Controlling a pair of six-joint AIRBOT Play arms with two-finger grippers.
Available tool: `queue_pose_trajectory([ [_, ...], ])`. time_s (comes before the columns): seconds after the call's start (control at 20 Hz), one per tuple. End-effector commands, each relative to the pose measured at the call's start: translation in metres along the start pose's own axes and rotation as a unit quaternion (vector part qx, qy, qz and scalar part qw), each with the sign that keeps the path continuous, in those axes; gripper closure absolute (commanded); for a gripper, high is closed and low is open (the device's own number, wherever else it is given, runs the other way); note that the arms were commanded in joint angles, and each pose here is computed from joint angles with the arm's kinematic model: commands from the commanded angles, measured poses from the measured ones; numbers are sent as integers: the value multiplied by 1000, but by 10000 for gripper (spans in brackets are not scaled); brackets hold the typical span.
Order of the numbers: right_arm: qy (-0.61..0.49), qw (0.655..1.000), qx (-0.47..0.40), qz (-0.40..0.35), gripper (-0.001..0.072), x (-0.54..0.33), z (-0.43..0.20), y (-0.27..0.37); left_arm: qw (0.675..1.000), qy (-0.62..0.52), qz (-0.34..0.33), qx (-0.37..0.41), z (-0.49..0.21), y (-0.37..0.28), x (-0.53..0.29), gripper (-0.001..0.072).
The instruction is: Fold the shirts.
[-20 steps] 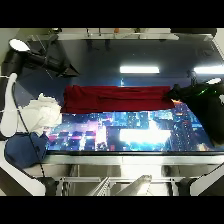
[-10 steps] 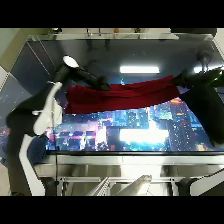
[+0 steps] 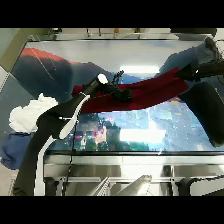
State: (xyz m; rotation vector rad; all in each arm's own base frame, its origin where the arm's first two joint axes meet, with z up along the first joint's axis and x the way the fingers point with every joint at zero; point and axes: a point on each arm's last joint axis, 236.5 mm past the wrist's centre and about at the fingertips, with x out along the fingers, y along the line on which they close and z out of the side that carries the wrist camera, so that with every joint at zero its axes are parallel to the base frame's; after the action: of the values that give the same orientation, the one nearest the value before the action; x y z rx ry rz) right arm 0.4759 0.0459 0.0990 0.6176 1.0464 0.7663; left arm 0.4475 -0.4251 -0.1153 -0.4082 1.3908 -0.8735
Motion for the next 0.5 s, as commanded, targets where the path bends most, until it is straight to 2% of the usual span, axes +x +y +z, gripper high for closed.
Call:
queue_pose_trajectory([
  [0.0, -16, 999, -16, 31, 694, -11, 7, 33, 999, -16, -32, -15, 9, -20, 1, 709],
  [0.2, -30, 999, -10, 22, 694, -22, 16, 36, 990, -73, -120, 14, 43, -86, -58, 709],
  [0.45, -27, 999, 0, 35, 694, -15, 22, 58, 983, -117, -132, 44, 54, -95, -198, 709],
])
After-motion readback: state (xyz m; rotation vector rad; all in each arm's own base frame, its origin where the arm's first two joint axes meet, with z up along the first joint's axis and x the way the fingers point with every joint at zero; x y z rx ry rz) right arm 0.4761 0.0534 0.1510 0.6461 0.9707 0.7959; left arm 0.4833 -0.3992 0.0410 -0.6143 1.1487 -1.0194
